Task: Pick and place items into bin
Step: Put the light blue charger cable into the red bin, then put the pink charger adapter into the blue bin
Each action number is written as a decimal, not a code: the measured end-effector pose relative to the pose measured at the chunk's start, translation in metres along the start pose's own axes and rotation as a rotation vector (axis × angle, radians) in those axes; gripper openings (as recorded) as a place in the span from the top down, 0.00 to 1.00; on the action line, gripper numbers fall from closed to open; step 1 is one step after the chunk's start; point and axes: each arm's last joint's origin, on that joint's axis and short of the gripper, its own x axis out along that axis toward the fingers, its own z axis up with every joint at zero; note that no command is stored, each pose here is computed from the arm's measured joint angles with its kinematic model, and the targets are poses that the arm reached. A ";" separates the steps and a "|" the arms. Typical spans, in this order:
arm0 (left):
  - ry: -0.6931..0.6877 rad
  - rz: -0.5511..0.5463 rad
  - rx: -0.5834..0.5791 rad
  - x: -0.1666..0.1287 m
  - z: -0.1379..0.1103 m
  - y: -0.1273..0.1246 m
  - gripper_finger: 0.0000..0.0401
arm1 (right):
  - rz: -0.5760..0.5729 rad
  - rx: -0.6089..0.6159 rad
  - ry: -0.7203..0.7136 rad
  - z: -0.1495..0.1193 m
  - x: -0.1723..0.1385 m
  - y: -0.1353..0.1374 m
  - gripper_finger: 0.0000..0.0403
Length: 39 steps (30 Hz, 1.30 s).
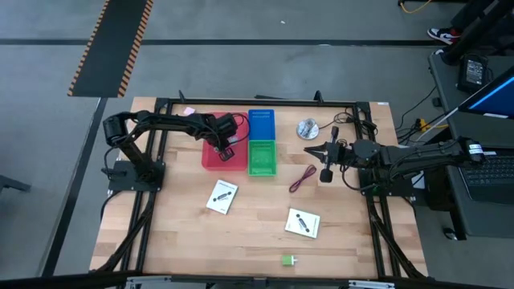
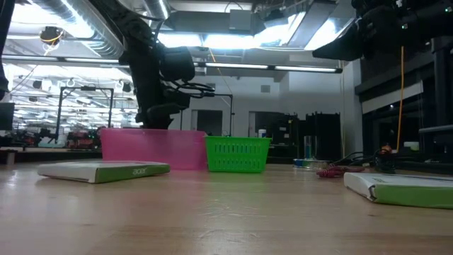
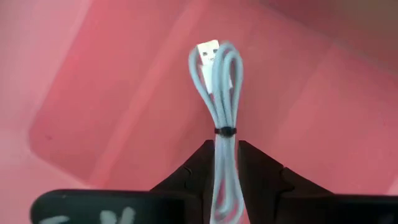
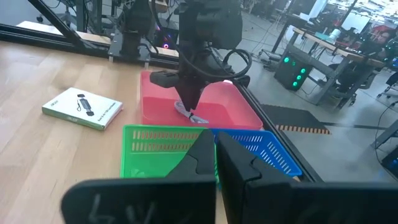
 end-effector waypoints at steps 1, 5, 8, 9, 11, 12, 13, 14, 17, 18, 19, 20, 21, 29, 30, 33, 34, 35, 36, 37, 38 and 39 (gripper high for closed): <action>0.000 0.000 0.000 0.000 0.000 0.000 0.83 | 0.000 0.000 0.000 0.000 0.000 0.000 1.00; -0.001 0.001 0.002 0.000 0.000 0.000 0.80 | 0.000 0.000 0.000 0.000 0.000 0.000 1.00; -0.001 0.001 0.019 0.000 0.000 0.000 0.79 | 0.000 0.000 0.000 0.000 0.000 0.000 1.00; -0.002 0.001 0.025 0.000 0.000 0.000 0.78 | 0.000 0.000 0.000 0.000 0.000 0.000 1.00; -0.003 0.001 0.040 -0.001 0.000 0.000 0.78 | 0.000 0.000 0.000 0.000 0.000 0.000 1.00; 0.002 0.002 0.053 -0.002 0.001 0.000 0.77 | 0.000 0.000 -0.002 0.000 0.000 0.000 1.00; 0.009 0.002 0.077 -0.005 0.003 0.000 0.77 | -0.001 0.002 -0.006 0.001 0.000 0.000 1.00; 0.011 0.002 0.104 -0.008 0.005 -0.001 0.77 | -0.003 0.004 -0.014 0.001 0.000 0.000 1.00; 0.019 0.000 0.152 -0.021 0.014 -0.003 0.77 | -0.005 0.008 -0.025 0.002 0.000 0.000 1.00; 0.019 -0.001 0.155 -0.025 0.017 -0.004 0.77 | -0.006 0.008 -0.025 0.002 0.000 -0.001 1.00; 0.016 -0.002 0.160 -0.028 0.021 -0.005 0.77 | -0.006 0.009 -0.026 0.003 0.000 -0.001 1.00; 0.010 -0.003 0.169 -0.032 0.024 -0.006 0.77 | -0.007 0.005 -0.027 0.003 0.000 -0.001 1.00; 0.007 -0.004 0.185 -0.036 0.026 -0.006 0.78 | -0.007 -0.010 -0.027 0.003 0.000 -0.001 1.00; 0.068 0.032 0.222 -0.059 0.032 -0.003 0.77 | -0.002 -0.046 -0.009 0.001 0.000 0.000 1.00; 0.062 0.047 0.235 -0.063 0.032 -0.002 0.77 | -0.001 -0.048 -0.005 0.000 0.000 0.000 1.00; 0.026 0.074 0.245 -0.076 0.030 0.001 0.77 | 0.000 -0.050 0.002 0.000 0.000 0.000 1.00; 0.009 0.076 0.244 -0.082 0.030 0.001 0.77 | 0.001 -0.049 0.004 0.000 0.000 0.000 1.00; -0.010 0.076 0.249 -0.088 0.029 0.002 0.77 | 0.002 -0.047 0.008 -0.001 0.000 0.000 1.00; -0.032 0.076 0.259 -0.094 0.028 0.004 0.77 | 0.003 -0.048 0.012 -0.001 0.000 0.000 1.00; -0.053 0.076 0.264 -0.099 0.026 0.005 0.77 | 0.005 -0.050 0.018 -0.002 0.000 0.000 1.00; -0.069 0.078 0.265 -0.104 0.023 0.006 0.77 | 0.006 -0.051 0.025 -0.003 0.000 0.001 1.00; -0.083 0.079 0.261 -0.106 0.020 0.008 0.77 | 0.008 -0.044 0.032 -0.003 0.000 0.001 1.00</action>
